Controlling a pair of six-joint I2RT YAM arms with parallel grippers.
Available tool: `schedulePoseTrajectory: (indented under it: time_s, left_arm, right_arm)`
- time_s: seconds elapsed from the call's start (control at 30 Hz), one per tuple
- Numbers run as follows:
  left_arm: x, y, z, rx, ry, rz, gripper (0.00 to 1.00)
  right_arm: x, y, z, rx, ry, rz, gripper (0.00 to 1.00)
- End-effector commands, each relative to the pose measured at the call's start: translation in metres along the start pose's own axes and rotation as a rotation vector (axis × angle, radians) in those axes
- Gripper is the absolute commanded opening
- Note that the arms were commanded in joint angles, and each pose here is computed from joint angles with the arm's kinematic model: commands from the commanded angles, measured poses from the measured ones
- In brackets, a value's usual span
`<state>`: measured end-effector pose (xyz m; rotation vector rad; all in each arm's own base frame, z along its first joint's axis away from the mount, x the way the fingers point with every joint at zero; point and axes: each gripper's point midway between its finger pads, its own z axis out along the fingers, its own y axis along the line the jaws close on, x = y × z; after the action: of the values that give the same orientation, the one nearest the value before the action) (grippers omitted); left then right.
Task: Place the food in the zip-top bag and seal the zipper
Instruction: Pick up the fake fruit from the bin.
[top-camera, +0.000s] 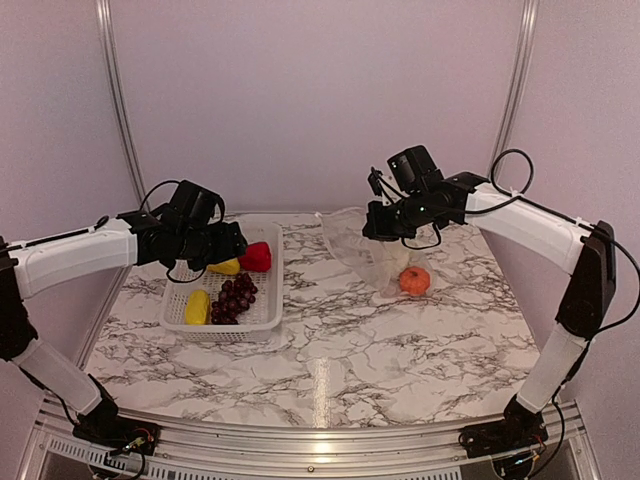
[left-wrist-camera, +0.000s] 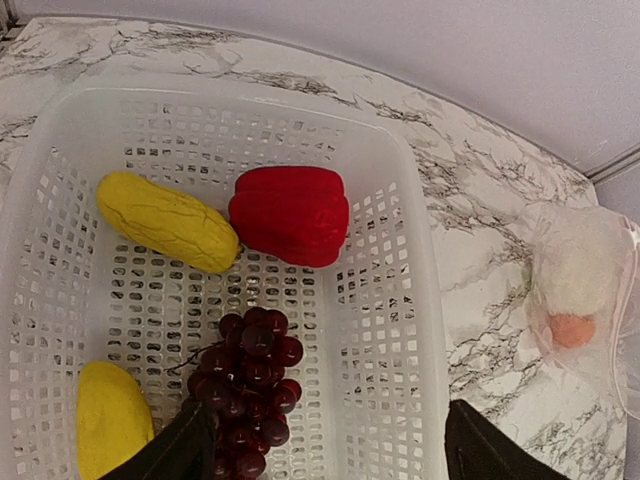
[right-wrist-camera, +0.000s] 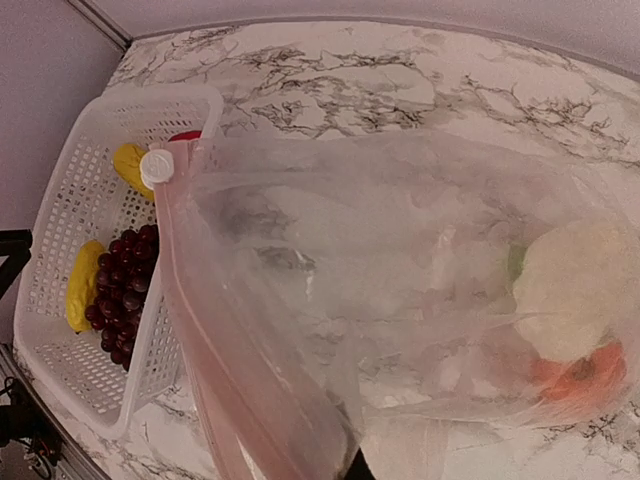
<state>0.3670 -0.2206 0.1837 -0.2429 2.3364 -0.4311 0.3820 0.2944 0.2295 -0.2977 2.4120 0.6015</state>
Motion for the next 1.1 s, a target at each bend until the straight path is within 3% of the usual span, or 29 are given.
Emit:
schedulePoseTrajectory:
  time_s: [0.0, 0.33, 0.73, 1.07]
  left_arm:
    - [-0.004, -0.01, -0.016, 0.048, 0.001, 0.12, 0.79]
    - [0.027, 0.032, -0.011, -0.152, 0.147, 0.217, 0.73]
    - [0.016, 0.052, 0.009, -0.298, 0.266, 0.461, 0.88]
    - [0.012, 0.05, 0.026, -0.304, 0.278, 0.319, 0.84]
  right_arm:
    - [-0.008, 0.006, -0.002, 0.004, -0.019, -0.052, 0.0]
    - [-0.003, 0.021, 0.001, -0.09, 0.012, -0.114, 0.0]
    - [-0.009, 0.033, -0.003, -0.153, -0.016, -0.126, 0.0]
    - [-0.007, 0.031, -0.02, -0.171, -0.032, -0.133, 0.0]
